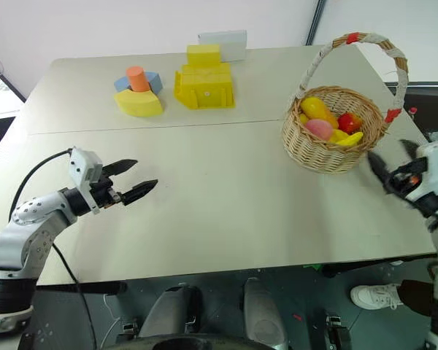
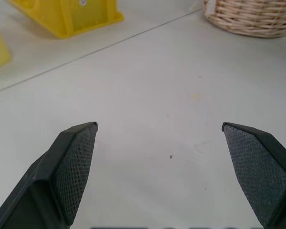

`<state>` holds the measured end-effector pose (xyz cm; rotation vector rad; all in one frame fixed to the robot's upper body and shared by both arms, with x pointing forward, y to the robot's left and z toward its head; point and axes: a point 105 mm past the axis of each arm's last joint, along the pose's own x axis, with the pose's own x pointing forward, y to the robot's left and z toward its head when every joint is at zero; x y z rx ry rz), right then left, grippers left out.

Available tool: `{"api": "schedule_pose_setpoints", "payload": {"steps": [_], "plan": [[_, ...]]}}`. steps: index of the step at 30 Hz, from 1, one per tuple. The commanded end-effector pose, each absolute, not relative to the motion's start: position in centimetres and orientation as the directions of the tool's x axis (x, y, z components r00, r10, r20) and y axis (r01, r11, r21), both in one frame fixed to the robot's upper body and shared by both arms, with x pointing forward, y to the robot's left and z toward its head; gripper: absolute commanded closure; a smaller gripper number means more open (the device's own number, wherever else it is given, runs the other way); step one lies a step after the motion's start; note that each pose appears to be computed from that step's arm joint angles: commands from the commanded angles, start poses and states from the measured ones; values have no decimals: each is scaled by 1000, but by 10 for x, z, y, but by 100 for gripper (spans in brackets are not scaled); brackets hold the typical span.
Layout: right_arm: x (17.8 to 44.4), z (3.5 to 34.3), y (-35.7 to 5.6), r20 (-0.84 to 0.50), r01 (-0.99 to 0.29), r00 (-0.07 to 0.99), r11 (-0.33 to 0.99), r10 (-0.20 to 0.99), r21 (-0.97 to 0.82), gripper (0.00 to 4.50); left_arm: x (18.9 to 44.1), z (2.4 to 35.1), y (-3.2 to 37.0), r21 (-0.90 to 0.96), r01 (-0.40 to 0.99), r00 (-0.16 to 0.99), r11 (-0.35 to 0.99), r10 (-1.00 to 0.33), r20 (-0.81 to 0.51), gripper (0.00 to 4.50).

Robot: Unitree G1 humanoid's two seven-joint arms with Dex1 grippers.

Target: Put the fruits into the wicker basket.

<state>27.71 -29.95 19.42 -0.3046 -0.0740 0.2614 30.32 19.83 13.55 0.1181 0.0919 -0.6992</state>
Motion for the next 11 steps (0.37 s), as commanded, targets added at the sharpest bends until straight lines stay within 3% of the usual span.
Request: {"api": "schedule_pose_setpoints", "payload": {"steps": [1,11], "plan": [[270,194,-232,13,-519,839,807,544,-280,107,304,141,214,111,573,820,812,-567,-77,0],[296,156,-187,-46,-646,756,731,653,-220,107,289,124,226,80,484,874,871,-478,-82,0]]}}
